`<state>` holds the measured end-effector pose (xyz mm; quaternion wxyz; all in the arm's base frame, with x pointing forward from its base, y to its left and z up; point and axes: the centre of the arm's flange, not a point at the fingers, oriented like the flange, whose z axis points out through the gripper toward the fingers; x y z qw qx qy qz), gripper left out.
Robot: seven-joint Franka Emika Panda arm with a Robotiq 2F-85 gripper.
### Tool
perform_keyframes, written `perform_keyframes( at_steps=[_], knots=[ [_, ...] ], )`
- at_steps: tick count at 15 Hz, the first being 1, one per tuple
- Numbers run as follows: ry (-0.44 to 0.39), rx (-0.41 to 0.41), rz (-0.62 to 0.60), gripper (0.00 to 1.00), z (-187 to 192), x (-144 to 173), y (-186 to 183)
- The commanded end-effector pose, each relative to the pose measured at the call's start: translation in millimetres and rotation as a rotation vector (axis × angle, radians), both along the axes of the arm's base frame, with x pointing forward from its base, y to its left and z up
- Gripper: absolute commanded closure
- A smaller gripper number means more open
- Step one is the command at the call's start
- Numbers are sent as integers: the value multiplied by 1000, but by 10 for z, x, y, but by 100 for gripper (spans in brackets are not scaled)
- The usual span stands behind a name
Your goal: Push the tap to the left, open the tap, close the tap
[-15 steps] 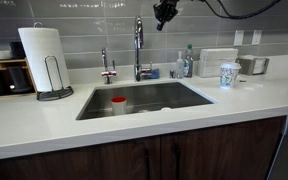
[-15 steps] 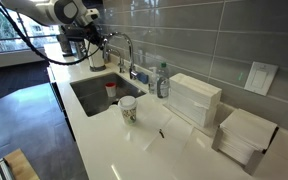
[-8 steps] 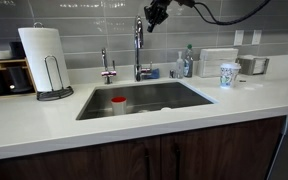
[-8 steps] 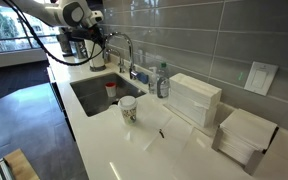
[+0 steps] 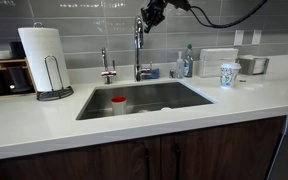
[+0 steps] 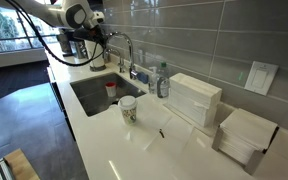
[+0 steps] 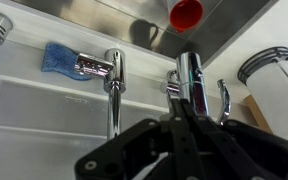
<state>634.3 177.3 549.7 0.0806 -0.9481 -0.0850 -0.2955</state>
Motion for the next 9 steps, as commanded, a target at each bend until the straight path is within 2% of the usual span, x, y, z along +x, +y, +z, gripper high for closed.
perform_keyframes(
  at_steps=[1, 9],
  knots=[
    [0, 0, 0, 94, 0, 0, 0],
    [-19, 0, 46, 97, -13, 121, 75]
  ],
)
